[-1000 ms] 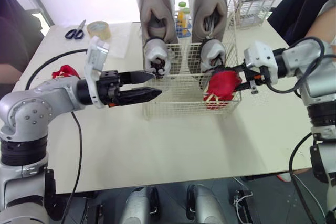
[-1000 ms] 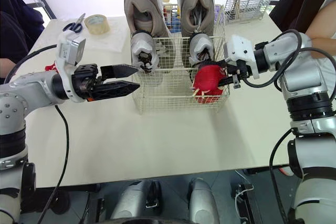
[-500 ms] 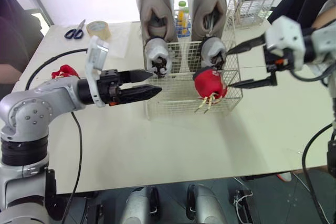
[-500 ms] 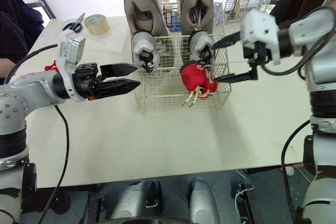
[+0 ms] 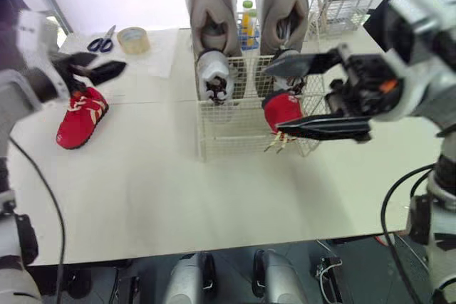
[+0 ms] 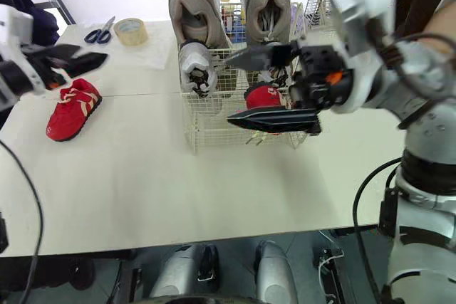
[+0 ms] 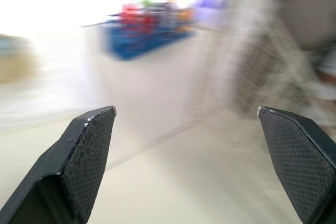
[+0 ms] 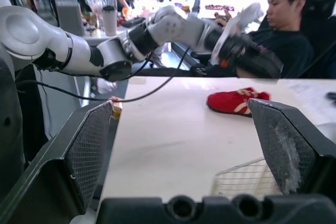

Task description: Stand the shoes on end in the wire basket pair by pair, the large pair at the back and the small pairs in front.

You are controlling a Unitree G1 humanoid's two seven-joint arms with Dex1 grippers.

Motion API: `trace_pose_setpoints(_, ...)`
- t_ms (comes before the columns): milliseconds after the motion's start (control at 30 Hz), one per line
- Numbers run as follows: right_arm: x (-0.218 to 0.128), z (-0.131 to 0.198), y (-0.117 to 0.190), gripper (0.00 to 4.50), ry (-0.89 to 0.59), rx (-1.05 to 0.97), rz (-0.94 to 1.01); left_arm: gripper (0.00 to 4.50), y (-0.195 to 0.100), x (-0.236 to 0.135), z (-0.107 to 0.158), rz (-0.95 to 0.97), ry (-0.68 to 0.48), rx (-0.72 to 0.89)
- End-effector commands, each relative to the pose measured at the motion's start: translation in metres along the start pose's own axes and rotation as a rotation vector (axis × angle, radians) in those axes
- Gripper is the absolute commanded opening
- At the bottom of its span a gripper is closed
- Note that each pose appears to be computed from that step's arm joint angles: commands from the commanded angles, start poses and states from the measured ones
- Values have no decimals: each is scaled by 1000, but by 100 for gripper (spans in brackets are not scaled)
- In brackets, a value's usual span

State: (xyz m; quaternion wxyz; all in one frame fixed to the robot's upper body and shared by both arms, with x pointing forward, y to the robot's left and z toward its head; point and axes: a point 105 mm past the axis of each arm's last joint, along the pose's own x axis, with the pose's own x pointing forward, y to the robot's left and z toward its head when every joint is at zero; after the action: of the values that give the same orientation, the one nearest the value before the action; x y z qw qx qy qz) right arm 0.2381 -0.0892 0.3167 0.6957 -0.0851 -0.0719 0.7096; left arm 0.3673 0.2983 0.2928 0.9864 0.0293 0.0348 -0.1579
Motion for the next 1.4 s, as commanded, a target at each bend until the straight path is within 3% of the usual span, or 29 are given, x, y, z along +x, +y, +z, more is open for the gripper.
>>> trace_pose_setpoints(33,5,5,-2,446,-37,-69,-33,450,56,-8,-1,273,59,68)
trace_pose_setpoints(167,9,5,-4,446,-51,-84,-45,450,96,-15,-23,458,132,53)
trace_pose_setpoints(300,9,6,-5,446,-61,-94,-60,450,114,-15,-52,554,187,6)
trace_pose_setpoints(933,4,11,-5,446,-35,-107,-138,450,103,7,-123,620,319,-56)
trace_pose_setpoints(1033,3,11,-6,450,-31,-111,-153,368,100,9,-131,623,334,-77)
trace_pose_setpoints(1267,2,12,-8,450,-24,-119,-170,11,94,15,-138,615,349,-96)
trace_pose_setpoints(1400,2,13,-9,450,-21,-123,-177,4,91,19,-138,612,337,-119)
